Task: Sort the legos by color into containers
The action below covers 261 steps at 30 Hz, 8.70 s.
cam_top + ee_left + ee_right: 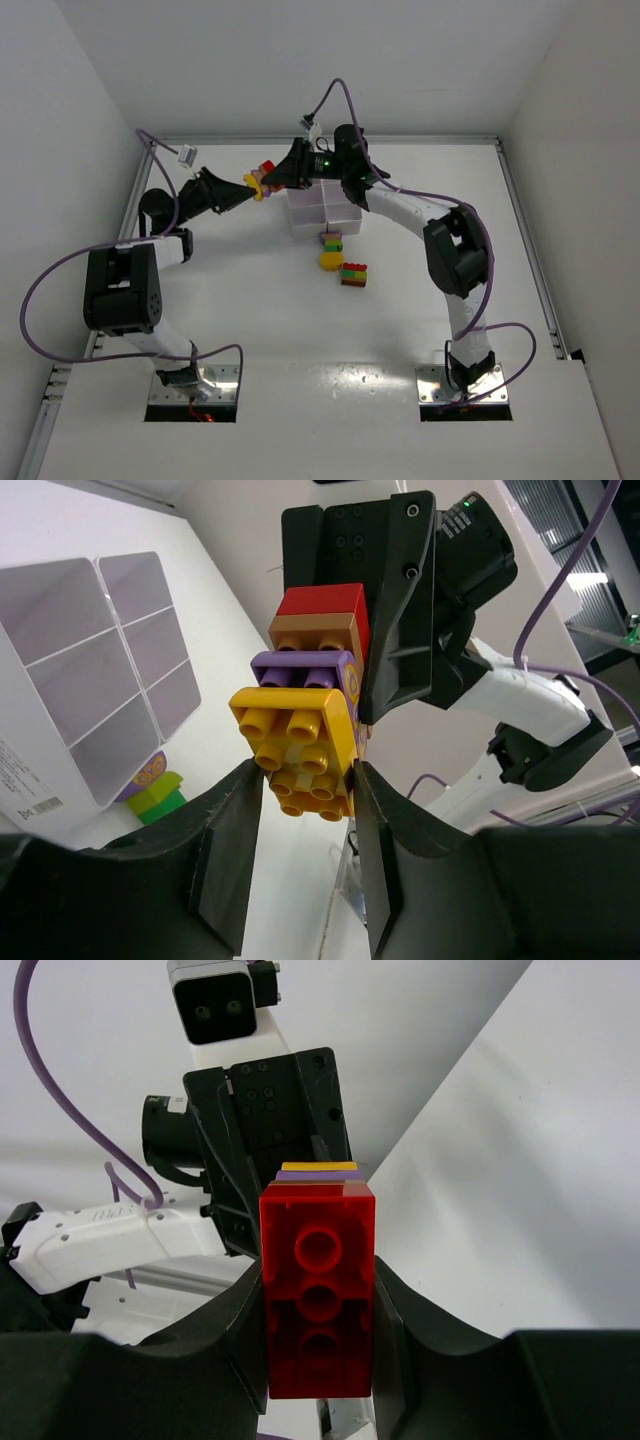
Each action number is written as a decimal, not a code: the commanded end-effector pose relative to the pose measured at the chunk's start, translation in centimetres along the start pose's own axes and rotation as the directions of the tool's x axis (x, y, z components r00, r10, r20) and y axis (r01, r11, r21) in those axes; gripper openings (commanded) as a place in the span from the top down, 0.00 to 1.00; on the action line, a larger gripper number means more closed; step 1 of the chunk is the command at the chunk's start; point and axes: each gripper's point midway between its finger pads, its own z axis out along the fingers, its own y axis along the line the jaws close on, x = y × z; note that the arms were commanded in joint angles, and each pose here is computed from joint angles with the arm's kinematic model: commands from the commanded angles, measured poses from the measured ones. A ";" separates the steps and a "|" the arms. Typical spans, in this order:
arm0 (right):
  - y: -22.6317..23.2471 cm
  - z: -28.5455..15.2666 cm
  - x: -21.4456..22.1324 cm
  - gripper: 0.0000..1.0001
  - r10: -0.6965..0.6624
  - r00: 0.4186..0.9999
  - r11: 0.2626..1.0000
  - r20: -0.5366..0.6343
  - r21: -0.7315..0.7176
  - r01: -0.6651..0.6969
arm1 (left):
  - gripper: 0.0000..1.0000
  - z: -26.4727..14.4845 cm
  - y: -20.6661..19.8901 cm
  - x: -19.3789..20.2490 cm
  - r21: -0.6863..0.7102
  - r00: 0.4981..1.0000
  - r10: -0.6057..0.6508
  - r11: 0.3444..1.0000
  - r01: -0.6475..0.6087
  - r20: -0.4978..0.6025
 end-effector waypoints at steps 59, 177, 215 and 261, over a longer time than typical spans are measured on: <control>-7.3 -10.4 15.6 1.00 -0.611 0.549 0.658 -0.571 0.021 0.753 | 1.00 -5.9 13.1 0.7 -0.681 0.952 0.076 0.682 -0.266 -0.296; -2.2 -10.5 0.7 1.00 -0.356 0.929 0.931 -0.101 0.043 0.362 | 1.00 -2.6 0.5 0.7 0.201 0.911 0.270 0.956 -0.215 -0.312; -24.8 -36.3 -3.2 1.00 -0.272 0.924 0.154 -0.269 0.935 0.318 | 1.00 -7.2 21.6 -5.1 -0.909 0.911 0.035 0.070 -0.412 -0.410; -15.3 -32.0 0.0 0.14 -0.350 0.909 0.471 -0.225 0.797 0.378 | 0.18 -2.9 10.8 2.0 -0.652 0.830 0.227 0.528 -0.544 -0.509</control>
